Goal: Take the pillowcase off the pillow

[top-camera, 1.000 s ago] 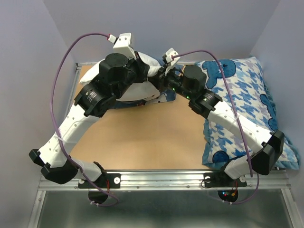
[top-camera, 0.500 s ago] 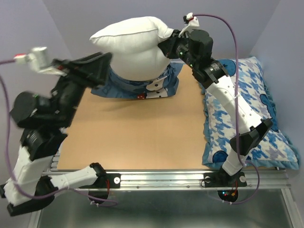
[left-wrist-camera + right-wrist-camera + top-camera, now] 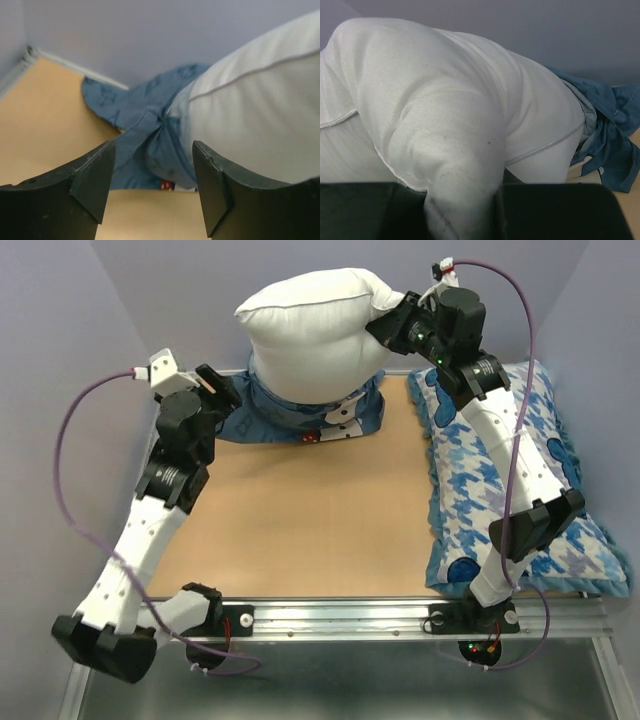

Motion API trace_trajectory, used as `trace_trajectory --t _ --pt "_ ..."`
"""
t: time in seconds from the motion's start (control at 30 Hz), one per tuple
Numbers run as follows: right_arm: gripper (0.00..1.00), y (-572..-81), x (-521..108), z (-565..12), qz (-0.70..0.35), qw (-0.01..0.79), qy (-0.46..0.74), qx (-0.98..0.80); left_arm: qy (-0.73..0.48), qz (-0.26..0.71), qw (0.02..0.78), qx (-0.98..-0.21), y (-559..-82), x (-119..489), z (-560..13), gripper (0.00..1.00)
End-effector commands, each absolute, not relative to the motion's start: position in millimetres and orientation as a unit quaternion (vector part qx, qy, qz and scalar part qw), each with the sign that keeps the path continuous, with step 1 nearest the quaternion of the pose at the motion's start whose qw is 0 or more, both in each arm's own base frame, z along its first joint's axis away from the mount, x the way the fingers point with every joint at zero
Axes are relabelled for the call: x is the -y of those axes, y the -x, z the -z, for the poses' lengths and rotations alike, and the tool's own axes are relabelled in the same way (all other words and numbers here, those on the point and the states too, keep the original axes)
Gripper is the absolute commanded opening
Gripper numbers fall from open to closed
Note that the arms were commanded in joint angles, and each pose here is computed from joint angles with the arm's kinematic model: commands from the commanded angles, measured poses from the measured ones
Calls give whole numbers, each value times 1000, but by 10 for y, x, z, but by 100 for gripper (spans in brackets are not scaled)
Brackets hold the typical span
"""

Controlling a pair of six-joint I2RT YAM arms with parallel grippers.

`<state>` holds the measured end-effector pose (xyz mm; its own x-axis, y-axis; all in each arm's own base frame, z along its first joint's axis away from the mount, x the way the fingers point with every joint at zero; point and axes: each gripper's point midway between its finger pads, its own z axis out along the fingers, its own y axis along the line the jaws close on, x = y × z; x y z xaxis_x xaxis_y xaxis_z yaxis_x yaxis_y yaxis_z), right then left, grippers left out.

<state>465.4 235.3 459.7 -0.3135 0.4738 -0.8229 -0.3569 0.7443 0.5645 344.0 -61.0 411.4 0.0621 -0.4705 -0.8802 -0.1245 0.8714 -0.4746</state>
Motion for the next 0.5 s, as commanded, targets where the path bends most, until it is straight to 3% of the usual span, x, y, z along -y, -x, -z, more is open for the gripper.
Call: trace_trajectory --t 0.0,0.2,0.47 --pt "1 -4432 -1981 -5326 -386 638 -63 -663 97 312 668 -669 -3601 1172 -4058 95" --pt "1 -4445 -1891 -5290 -386 634 -67 -667 73 360 673 -642 -3785 1241 -3974 95" --pt "1 -4431 -1837 -5353 -394 633 -69 -662 60 393 635 -662 -4080 1434 -3681 94"
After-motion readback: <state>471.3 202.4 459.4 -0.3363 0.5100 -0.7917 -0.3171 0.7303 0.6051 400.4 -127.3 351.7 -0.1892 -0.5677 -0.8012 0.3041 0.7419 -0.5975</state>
